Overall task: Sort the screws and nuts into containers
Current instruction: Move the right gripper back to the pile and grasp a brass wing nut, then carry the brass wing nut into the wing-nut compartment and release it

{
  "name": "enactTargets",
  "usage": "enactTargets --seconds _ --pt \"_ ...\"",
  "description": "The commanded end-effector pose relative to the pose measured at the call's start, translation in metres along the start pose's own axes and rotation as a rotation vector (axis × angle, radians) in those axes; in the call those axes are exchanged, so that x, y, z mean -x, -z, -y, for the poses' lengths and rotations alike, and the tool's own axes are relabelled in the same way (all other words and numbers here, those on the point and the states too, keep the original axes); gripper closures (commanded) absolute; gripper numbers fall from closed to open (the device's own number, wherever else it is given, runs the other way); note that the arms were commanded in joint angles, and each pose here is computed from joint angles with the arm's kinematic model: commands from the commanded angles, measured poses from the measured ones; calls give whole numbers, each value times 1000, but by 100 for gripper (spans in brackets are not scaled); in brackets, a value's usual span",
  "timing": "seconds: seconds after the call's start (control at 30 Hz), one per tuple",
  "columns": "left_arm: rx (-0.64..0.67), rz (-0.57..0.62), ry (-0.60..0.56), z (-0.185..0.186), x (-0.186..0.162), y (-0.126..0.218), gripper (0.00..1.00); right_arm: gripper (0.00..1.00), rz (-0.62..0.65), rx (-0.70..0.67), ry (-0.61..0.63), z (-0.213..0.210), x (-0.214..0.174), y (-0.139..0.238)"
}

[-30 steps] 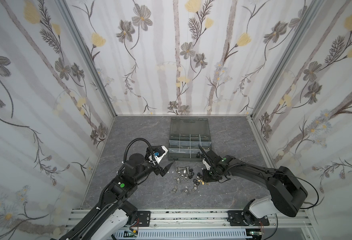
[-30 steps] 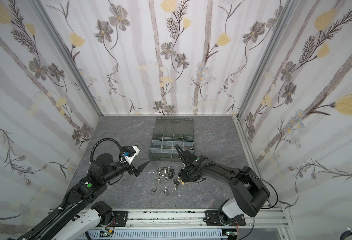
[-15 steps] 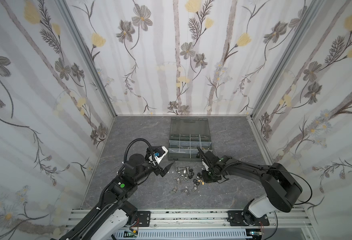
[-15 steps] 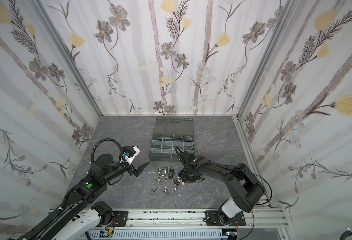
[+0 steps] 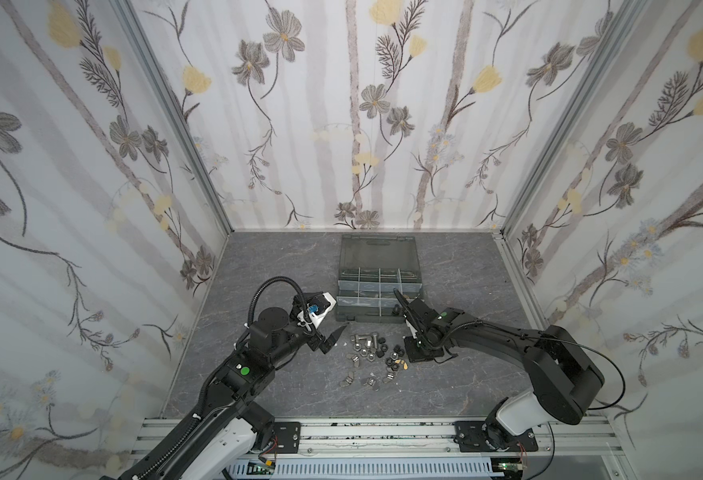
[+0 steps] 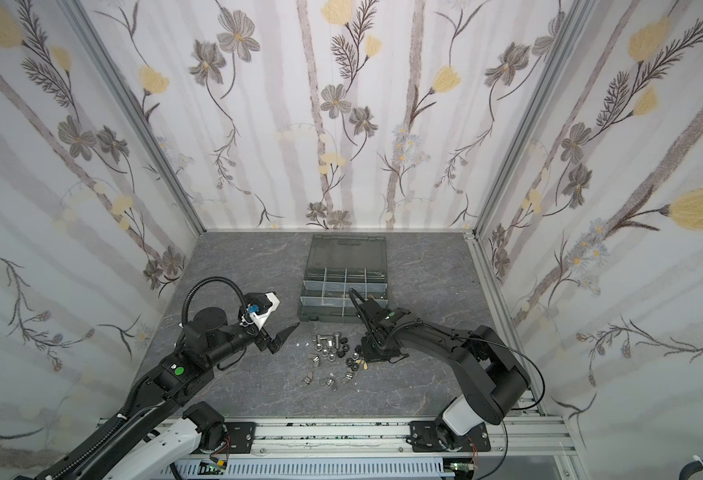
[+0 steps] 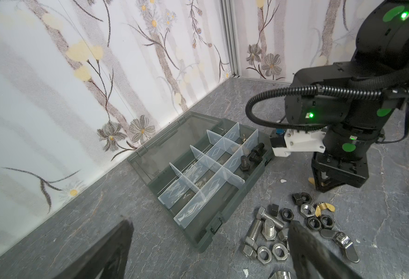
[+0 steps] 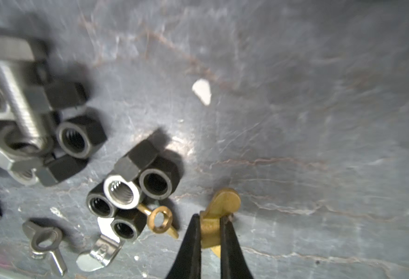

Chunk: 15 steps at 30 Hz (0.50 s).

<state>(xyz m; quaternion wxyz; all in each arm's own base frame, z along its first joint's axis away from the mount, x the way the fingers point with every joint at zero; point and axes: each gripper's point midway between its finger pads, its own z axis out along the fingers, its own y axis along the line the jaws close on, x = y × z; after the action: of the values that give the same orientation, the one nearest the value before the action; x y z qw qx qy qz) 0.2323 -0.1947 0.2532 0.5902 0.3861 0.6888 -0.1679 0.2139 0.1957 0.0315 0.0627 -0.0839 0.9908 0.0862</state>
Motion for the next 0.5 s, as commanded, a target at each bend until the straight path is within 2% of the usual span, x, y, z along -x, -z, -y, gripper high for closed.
enactTargets --seconds 0.0,0.3,0.47 --pt "14 42 -18 -3 11 1 0 91 61 -22 -7 9 22 20" --pt "12 32 -18 -3 11 2 0 90 225 -62 -11 40 117 81" --pt "9 32 -16 -3 12 2 0 90 245 -112 36 48 164 83"
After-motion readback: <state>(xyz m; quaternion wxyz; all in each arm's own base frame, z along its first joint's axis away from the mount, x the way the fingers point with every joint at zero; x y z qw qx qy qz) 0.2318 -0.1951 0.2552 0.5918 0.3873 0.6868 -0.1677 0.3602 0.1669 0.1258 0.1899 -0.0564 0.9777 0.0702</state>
